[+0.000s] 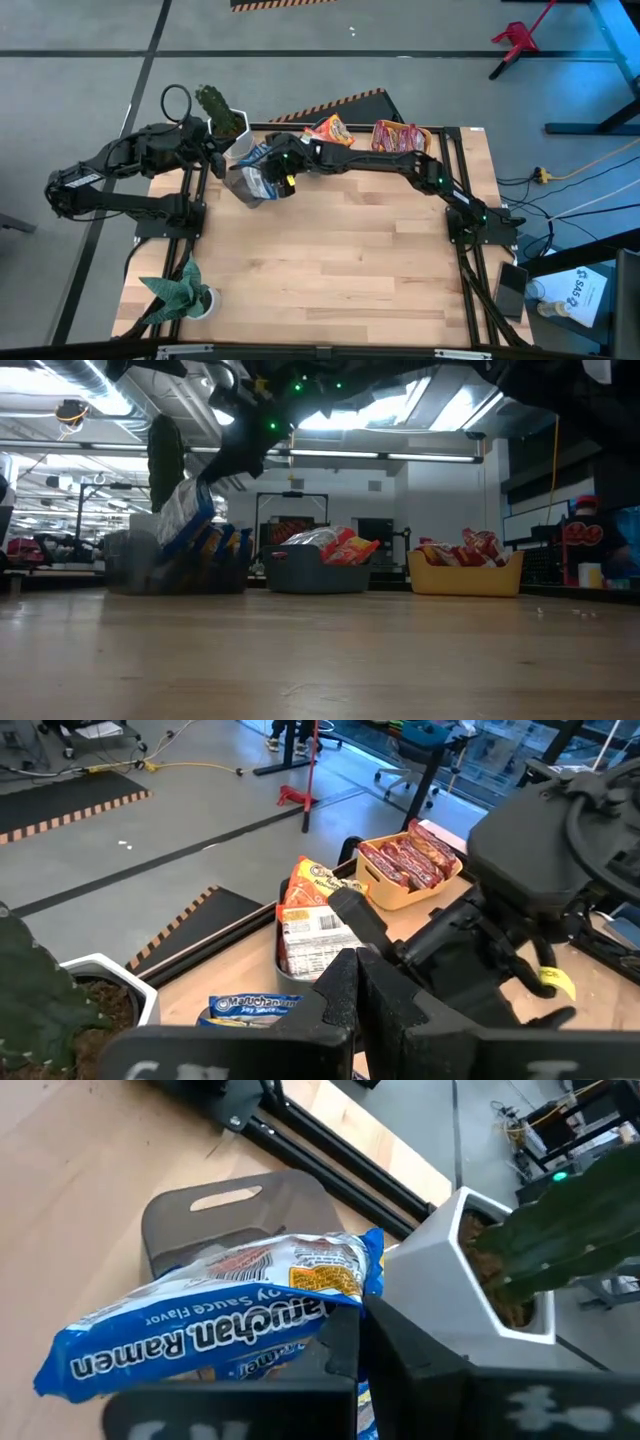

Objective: Sort Maruchan noodles
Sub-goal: Put the blue noodle pack into the black bin, then return to Home Position

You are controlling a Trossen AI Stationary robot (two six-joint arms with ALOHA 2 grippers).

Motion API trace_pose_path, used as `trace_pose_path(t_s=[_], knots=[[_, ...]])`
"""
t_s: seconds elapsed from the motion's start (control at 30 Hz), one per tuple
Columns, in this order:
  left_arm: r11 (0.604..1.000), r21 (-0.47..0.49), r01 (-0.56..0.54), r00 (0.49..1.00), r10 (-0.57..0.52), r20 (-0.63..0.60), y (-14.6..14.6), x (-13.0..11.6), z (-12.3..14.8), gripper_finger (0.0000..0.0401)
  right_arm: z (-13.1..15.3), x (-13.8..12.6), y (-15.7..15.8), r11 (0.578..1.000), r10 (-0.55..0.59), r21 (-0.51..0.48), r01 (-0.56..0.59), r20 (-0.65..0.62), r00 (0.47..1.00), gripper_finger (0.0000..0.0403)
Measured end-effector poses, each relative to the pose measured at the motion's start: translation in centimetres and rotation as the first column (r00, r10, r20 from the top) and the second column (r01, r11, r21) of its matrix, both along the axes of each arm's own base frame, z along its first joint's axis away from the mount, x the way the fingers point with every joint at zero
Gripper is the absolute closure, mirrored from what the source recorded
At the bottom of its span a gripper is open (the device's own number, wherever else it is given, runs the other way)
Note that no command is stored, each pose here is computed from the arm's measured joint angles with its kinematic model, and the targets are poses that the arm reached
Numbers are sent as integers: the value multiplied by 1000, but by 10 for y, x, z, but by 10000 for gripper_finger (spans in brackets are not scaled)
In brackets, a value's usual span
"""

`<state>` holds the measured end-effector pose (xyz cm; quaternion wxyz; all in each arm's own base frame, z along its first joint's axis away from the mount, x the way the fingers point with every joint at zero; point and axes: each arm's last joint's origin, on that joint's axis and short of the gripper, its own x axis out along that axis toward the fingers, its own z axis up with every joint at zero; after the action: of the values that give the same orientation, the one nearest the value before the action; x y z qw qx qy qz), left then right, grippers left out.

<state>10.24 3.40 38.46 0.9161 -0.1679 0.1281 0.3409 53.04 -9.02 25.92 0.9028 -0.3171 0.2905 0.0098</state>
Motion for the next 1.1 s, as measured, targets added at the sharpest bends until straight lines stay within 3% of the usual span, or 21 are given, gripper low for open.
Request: trace_pose_path(t_s=[0.37,0.67,0.87,1.1], knots=[[1000,-10,-6,1000,7,8,0,0,0,401,3,2,-5,997,76,-33,-74,52,996,395],[1000,-17,-22,1000,22,17,0,0,0,401,-4,5,-5,995,89,-40,-87,40,995,321],[999,-9,-36,999,36,15,1,0,0,401,-14,7,-8,998,29,-55,-28,15,999,271],[998,-37,-53,998,54,36,1,-1,0,401,5,3,-6,1000,-17,-10,17,44,999,259]])
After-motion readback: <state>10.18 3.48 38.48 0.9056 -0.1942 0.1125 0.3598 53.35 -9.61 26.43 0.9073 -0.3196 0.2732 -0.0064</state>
